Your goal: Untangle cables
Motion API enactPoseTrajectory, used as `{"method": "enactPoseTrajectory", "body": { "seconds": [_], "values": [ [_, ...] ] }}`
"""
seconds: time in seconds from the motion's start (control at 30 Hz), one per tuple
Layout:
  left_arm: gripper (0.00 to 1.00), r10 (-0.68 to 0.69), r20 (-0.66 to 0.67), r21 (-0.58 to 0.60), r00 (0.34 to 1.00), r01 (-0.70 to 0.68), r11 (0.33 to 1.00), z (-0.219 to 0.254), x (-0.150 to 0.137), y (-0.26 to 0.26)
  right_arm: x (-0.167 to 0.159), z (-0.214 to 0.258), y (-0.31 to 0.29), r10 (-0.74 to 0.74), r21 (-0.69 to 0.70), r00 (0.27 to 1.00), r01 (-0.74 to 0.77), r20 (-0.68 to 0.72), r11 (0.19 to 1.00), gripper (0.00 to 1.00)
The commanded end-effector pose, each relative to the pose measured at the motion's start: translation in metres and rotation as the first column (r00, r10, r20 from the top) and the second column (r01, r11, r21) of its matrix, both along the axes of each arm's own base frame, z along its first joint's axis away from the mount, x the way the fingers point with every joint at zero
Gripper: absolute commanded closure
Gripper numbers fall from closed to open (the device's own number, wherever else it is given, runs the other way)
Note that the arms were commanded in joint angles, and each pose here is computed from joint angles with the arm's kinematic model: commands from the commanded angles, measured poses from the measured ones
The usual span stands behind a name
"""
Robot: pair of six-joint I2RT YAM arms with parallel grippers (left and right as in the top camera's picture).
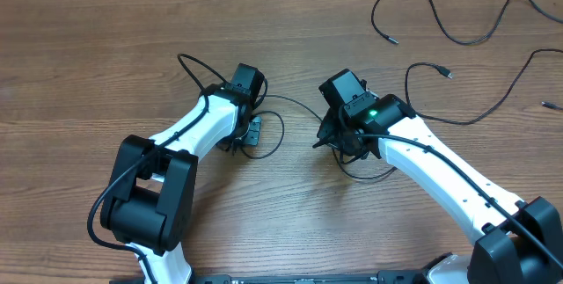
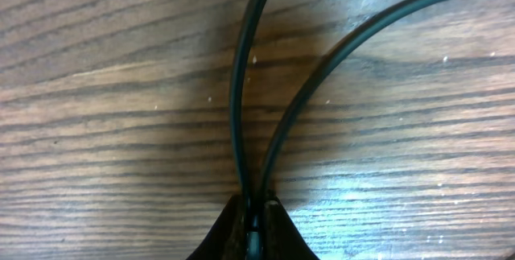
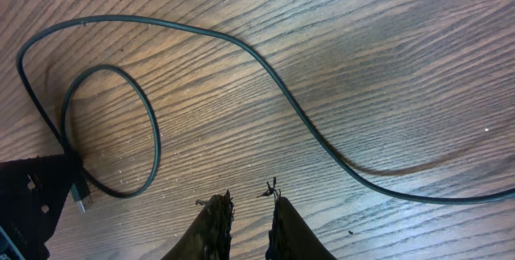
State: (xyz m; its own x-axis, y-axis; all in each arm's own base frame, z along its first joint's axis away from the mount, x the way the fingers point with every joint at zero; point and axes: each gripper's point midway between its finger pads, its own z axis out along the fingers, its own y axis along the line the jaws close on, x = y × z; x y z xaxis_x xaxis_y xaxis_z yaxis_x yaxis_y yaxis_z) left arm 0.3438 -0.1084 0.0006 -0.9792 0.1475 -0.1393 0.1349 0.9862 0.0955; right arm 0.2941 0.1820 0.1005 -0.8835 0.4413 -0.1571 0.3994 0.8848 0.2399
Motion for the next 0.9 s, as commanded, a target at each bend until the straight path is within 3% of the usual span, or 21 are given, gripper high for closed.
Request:
{"method": "enactPoseTrajectory", "body": {
  "seconds": [0.0,0.87],
  "values": [
    [0.95,0.033,0.001,0.011,0.999,-0.033,0.999,0.002,0.004,0.003,0.002,0.001,0.001,-0.007,0.005,1.0,0.007,0.003,1.0,0.82],
    [0.96,0.064,-0.008,-0.043,0.998,-0.064,0.997,0.063,0.024,-0.013,0.003,0.001,0.002,-0.007,0.008,1.0,0.007,0.007,1.0,0.82]
  ]
}}
